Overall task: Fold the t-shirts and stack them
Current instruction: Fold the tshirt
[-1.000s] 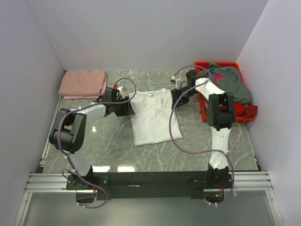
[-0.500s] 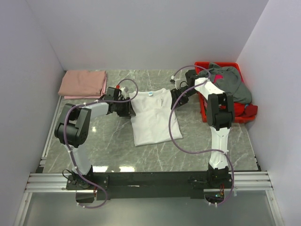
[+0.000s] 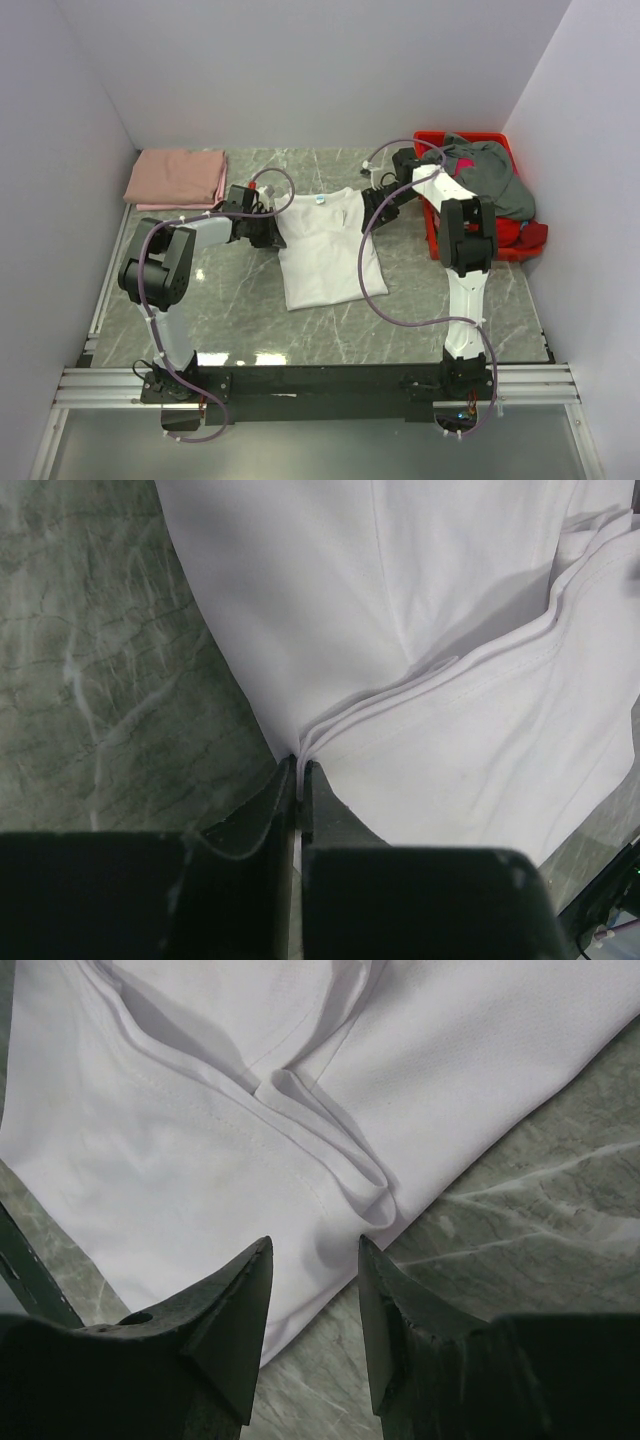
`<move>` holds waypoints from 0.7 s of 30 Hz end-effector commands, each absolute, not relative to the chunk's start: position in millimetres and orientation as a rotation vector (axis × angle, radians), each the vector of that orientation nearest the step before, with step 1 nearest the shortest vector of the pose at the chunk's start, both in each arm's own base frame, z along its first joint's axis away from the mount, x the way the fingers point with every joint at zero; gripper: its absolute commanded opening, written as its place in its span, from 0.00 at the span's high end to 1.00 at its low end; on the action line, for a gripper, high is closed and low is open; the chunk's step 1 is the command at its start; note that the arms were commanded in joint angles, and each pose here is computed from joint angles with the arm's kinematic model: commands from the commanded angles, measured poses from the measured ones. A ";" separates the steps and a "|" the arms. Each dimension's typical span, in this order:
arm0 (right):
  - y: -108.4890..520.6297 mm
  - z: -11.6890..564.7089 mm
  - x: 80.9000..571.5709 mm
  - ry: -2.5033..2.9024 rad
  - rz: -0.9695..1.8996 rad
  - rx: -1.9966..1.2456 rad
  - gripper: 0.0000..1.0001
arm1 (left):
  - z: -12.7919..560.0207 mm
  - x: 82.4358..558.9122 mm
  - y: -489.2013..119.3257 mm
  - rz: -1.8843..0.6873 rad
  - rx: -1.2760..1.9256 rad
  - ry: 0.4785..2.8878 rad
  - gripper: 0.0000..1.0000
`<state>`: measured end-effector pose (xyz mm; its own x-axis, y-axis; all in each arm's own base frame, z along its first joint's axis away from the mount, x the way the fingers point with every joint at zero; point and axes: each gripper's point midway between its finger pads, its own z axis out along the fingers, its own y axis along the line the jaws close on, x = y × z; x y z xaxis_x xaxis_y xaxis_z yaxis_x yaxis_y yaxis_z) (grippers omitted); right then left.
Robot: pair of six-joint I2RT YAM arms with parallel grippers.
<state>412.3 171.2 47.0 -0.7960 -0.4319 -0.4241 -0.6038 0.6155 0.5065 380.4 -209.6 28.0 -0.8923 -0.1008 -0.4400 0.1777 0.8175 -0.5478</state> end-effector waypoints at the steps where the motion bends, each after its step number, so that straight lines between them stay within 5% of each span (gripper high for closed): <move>1: 177.3 46.9 422.6 2.574 0.931 -0.833 0.53 | 46.3 389.0 -216.6 -0.870 0.100 2.485 0.94; 21: 180.7 42.1 427.1 2.586 0.874 -0.828 0.51 | 73.8 390.5 -224.5 -0.932 0.161 2.409 0.99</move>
<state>422.5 166.9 31.6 -0.8209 -0.4128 -0.3947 -0.5655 0.6842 0.4605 376.6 -215.1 32.8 -0.8972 -0.0915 -0.4321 0.1963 0.7937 -0.5757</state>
